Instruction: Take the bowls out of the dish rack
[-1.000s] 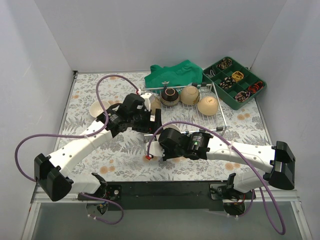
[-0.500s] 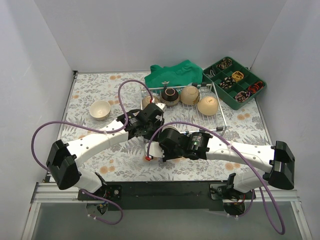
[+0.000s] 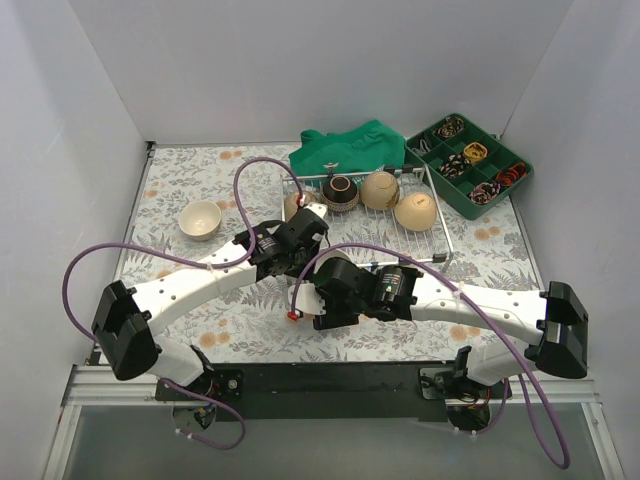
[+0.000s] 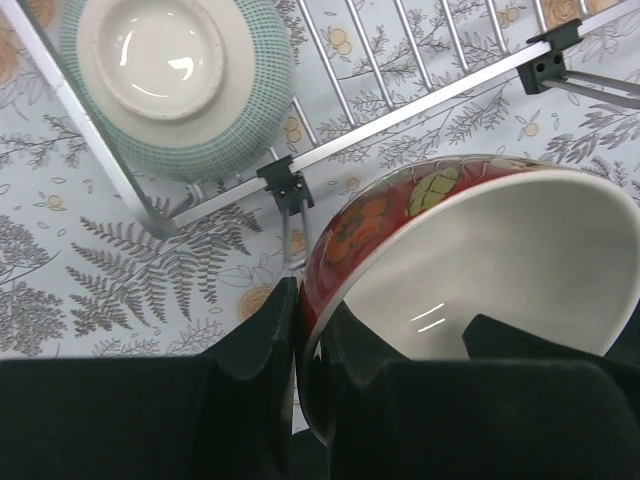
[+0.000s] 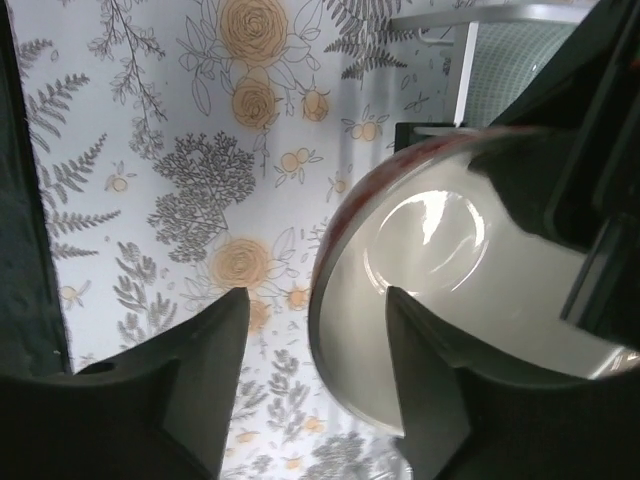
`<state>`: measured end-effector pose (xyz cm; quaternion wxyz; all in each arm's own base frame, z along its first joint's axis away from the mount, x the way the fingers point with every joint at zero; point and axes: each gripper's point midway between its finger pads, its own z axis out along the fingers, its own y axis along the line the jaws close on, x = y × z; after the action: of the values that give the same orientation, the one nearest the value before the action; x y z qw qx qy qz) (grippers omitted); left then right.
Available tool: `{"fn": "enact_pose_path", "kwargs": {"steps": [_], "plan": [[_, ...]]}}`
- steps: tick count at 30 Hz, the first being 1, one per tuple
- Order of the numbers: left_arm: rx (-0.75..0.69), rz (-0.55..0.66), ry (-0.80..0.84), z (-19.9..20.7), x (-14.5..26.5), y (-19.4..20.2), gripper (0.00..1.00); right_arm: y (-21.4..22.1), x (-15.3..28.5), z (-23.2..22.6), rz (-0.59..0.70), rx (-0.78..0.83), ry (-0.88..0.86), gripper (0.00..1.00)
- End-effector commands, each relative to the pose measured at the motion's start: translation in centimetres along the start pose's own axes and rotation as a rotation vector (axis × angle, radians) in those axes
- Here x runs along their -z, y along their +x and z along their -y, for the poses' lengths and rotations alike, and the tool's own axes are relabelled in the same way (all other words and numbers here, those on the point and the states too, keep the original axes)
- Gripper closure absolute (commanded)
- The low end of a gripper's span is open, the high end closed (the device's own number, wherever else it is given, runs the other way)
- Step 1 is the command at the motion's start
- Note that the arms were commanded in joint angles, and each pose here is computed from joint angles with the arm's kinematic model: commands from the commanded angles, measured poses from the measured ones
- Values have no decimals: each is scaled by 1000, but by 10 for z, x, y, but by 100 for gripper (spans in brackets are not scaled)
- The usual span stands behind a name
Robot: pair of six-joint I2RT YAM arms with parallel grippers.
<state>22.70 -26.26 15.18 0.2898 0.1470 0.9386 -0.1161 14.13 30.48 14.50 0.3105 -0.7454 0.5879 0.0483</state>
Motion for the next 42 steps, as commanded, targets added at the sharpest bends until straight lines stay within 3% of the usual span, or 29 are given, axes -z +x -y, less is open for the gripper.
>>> {"fn": "enact_pose_path", "kwargs": {"steps": [1, 2, 11, 19, 27, 32, 42], "plan": [[16, 170, -30, -16, 35, -44, 100, -7, 8, 3, 45, -21, 17, 23], [25, 177, -38, -21, 36, -47, 100, -7, 10, 4, 48, -28, 21, 15], [198, 295, -134, -102, 59, -90, 100, -8, 24, 10, 108, -107, 88, 3], [408, 335, -228, -179, 59, -104, 100, -8, 37, 28, 199, -281, 145, 1], [624, 332, -243, -227, 18, -99, 100, 18, 39, 53, 227, -512, 213, 1], [748, 314, -255, -249, -13, -94, 100, 29, 40, 57, 235, -575, 239, 2], [857, 272, -265, -260, -68, -85, 100, 55, 42, 66, 239, -654, 308, 1]]}}
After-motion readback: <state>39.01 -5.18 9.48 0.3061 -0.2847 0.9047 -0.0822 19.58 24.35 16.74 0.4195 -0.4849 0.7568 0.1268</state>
